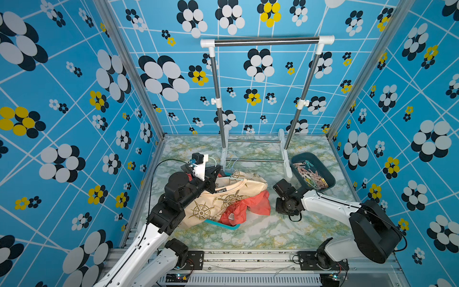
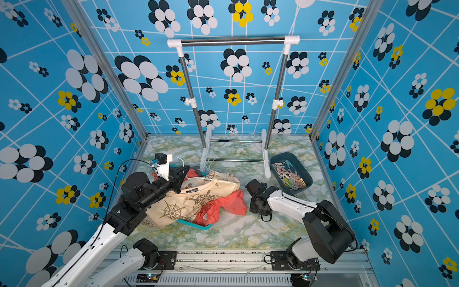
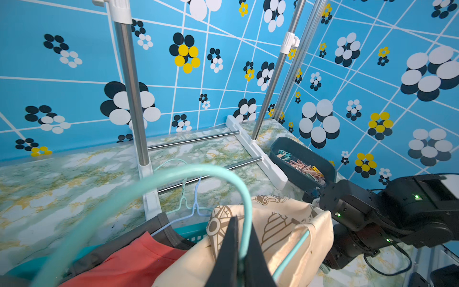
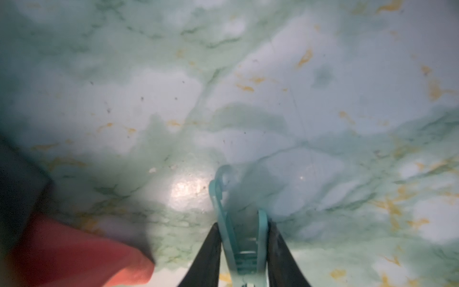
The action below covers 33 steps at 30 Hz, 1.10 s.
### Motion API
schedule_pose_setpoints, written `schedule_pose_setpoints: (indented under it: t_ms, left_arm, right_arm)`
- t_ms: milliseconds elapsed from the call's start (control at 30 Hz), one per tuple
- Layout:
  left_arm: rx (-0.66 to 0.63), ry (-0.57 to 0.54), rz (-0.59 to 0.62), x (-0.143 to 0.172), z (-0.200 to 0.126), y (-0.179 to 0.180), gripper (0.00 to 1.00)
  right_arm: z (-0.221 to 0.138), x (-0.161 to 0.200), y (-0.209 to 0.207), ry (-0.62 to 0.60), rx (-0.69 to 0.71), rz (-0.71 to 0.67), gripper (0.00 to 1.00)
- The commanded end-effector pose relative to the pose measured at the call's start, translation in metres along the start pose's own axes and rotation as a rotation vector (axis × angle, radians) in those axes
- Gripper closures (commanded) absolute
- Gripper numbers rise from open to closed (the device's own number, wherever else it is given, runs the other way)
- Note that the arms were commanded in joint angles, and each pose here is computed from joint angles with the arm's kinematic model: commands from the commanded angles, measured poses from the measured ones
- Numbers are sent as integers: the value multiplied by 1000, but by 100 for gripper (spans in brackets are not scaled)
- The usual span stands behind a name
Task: Use clothespins to secure the t-shirt on both sides of the hanger
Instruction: Open the clothespin at the center of the board.
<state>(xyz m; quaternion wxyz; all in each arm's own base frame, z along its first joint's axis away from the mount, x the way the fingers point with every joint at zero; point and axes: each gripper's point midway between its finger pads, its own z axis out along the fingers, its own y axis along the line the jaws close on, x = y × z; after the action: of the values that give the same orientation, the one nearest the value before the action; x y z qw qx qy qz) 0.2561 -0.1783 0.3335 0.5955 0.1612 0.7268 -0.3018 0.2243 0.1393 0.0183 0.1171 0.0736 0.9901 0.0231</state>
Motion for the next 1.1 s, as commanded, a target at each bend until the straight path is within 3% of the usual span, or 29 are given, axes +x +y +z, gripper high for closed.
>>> schedule_pose_setpoints:
  t_ms: [0, 100, 167, 333, 633, 800, 933, 1067]
  left_arm:
    - [50, -25, 31, -12, -6, -15, 100]
    - [69, -19, 21, -10, -9, -20, 100]
    - [74, -19, 19, -11, -10, -21, 100]
    - [77, -14, 26, -19, -10, -24, 100]
    - [173, -27, 47, -43, -7, -45, 100]
    - [233, -21, 54, -54, -11, -58, 100]
    - [273, -35, 58, -66, -19, -68, 100]
    - [316, -50, 45, -75, -27, -78, 100]
  right_arm:
    - [9, 4, -2, 19, -12, -13, 70]
    - [10, 0, -1, 20, -46, -1, 83]
    - [7, -4, -3, 13, -67, 6, 87]
    - [-30, -35, 4, -103, -180, -48, 100]
    - [-179, -91, 43, -528, -478, -228, 100]
    - [-276, -85, 83, -739, -863, -340, 100]
    - [-319, -66, 109, -760, -1101, -432, 100]
    - [-326, -48, 134, -727, -1160, -554, 100]
